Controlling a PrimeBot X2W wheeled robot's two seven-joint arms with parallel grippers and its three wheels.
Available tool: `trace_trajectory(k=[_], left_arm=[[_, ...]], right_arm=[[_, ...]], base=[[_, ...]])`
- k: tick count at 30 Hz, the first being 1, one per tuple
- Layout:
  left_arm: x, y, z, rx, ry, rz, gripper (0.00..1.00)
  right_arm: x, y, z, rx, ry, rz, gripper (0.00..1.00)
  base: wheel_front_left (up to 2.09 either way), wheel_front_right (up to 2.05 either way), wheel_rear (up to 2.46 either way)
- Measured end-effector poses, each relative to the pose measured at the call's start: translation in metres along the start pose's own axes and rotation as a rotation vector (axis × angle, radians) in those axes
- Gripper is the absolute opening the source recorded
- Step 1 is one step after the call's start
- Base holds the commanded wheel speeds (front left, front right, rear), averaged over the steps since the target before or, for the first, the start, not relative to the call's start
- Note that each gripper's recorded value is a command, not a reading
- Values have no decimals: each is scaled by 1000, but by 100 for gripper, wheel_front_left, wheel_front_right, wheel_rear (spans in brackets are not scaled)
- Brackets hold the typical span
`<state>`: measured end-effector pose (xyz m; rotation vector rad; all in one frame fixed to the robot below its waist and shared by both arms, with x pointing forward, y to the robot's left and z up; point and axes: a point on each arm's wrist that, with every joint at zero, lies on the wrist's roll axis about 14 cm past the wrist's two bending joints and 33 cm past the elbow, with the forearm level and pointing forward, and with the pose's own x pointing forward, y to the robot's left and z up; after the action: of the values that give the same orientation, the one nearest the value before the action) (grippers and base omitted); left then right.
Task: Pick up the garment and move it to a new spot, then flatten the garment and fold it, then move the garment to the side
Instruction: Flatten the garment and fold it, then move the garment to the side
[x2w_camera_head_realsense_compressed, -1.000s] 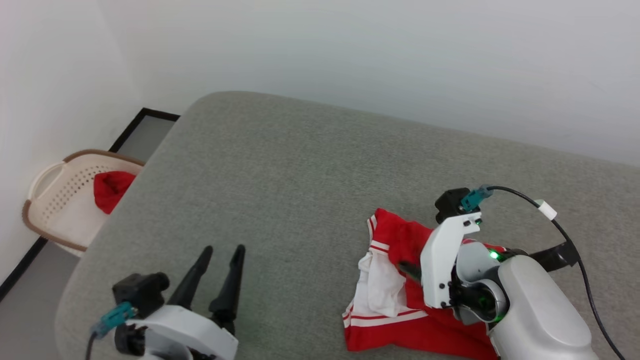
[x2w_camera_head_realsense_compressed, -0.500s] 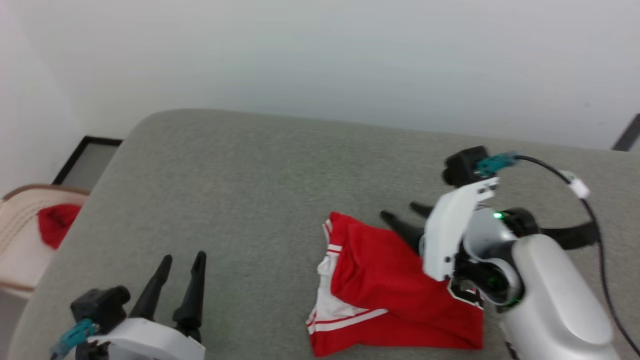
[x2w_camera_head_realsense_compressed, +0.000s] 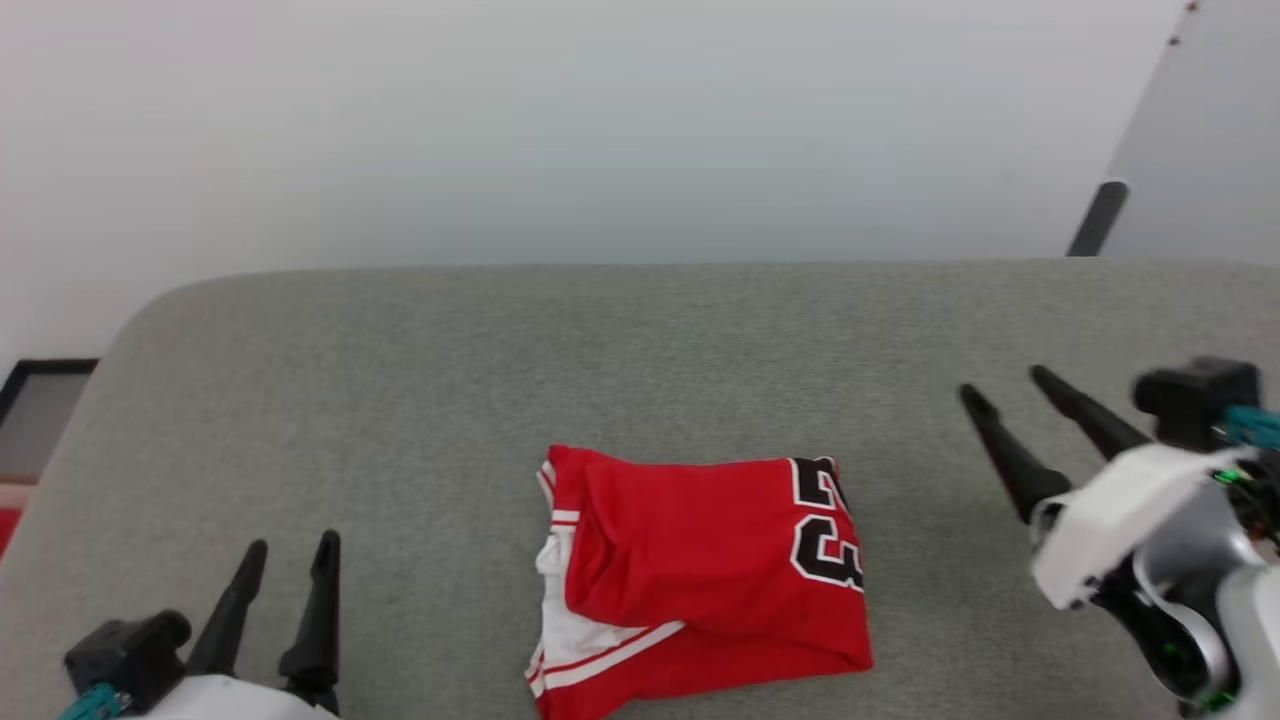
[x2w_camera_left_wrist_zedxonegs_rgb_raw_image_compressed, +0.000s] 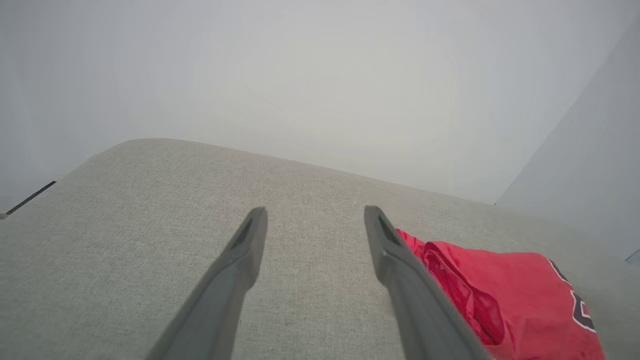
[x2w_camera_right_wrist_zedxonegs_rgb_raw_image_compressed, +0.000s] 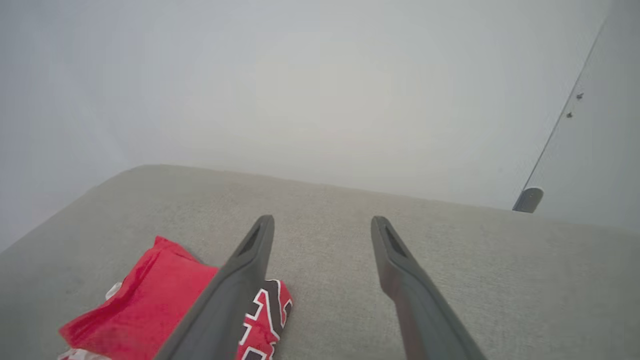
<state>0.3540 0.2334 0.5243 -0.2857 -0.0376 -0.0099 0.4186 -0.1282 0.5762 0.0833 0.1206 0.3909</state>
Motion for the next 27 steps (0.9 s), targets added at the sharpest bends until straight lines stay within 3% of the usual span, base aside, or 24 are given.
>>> trace_trajectory(k=[9, 27], left_arm=[[0, 4, 7, 37, -17, -4, 100], [-27, 27, 18, 47, -68, 69, 100]], right_arm=[[-54, -51, -11, -24, -87, -162, 100], [-93, -63, -36, 27, -111, -269, 100]], base=[[0, 0, 0], [0, 0, 0]])
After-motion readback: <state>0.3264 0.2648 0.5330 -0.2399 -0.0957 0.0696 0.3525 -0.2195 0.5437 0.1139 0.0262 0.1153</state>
